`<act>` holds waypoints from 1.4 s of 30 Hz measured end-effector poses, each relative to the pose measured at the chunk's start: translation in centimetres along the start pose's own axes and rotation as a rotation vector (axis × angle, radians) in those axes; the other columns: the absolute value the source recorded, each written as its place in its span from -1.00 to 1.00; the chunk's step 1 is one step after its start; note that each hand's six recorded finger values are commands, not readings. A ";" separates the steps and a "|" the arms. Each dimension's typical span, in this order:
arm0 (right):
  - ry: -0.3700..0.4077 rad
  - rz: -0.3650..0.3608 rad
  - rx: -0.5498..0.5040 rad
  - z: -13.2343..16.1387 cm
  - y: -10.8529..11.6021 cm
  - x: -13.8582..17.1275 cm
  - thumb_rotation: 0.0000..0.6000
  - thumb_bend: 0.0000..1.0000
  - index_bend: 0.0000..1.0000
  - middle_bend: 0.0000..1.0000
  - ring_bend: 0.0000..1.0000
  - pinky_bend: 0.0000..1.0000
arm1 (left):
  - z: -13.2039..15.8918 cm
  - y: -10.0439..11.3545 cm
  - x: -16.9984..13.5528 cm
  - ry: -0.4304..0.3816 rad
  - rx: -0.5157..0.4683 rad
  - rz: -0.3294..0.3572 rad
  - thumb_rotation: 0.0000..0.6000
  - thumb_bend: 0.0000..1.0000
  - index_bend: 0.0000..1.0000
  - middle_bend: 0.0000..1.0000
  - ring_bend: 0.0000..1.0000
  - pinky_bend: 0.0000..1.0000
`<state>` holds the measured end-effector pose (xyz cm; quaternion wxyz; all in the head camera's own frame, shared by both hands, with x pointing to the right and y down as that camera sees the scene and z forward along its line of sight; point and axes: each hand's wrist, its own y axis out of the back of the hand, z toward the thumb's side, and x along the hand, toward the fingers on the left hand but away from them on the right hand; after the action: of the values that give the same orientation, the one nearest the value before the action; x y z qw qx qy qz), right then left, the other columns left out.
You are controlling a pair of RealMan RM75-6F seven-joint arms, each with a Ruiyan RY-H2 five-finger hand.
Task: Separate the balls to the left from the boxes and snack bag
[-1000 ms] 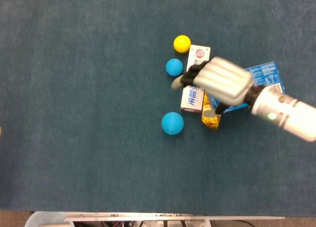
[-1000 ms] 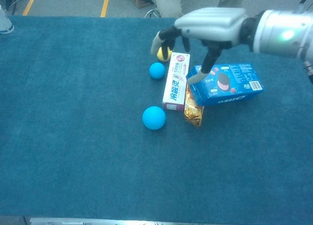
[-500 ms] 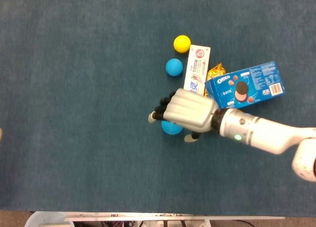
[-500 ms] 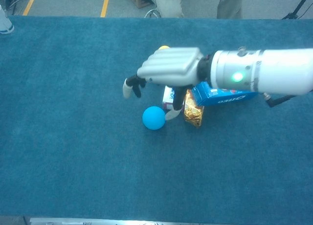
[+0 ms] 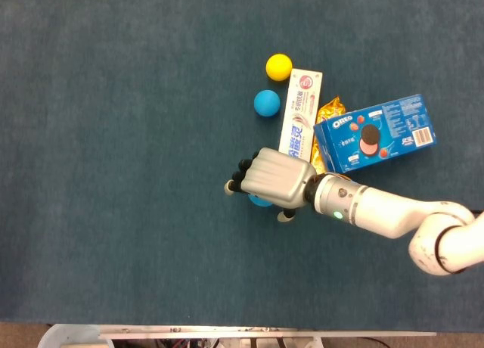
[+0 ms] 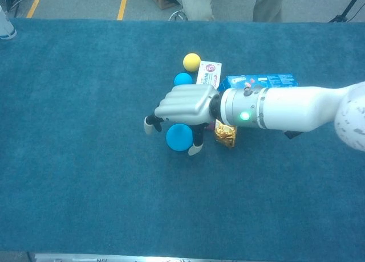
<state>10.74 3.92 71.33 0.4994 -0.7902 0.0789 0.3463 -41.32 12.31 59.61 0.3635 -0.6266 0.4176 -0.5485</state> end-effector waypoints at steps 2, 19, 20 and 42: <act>-0.011 0.006 0.010 -0.2 -0.4 -0.3 1.00 -1.00 -0.51 -0.35 -0.52 -0.20 | -0.1 0.0 -0.1 0.003 -0.002 0.000 1.00 -0.26 -0.85 -0.75 -0.85 -0.99; -0.080 0.022 0.038 -1.4 -2.1 -2.3 1.00 -1.00 -0.41 -0.34 -0.52 -0.14 | -0.7 -0.1 -0.5 0.020 -0.011 0.001 1.00 -0.26 -0.85 -0.75 -0.85 -0.99; -0.085 0.021 0.042 -1.4 -2.1 -2.4 1.00 -1.00 -0.37 -0.33 -0.51 -0.11 | -0.7 -0.1 -0.5 0.021 -0.011 0.001 1.00 -0.26 -0.85 -0.75 -0.85 -0.99; -0.143 -0.062 0.004 -1.4 0.0 -5.0 1.00 -1.00 -0.25 -0.28 -0.40 0.31 | -1.1 0.2 -1.1 0.038 -0.008 0.009 1.00 -0.26 -0.85 -0.75 -0.85 -0.99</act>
<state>7.64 1.67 74.82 0.5161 -0.7645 0.0192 0.3858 -42.48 13.24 59.16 0.3551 -0.6157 0.4295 -0.5571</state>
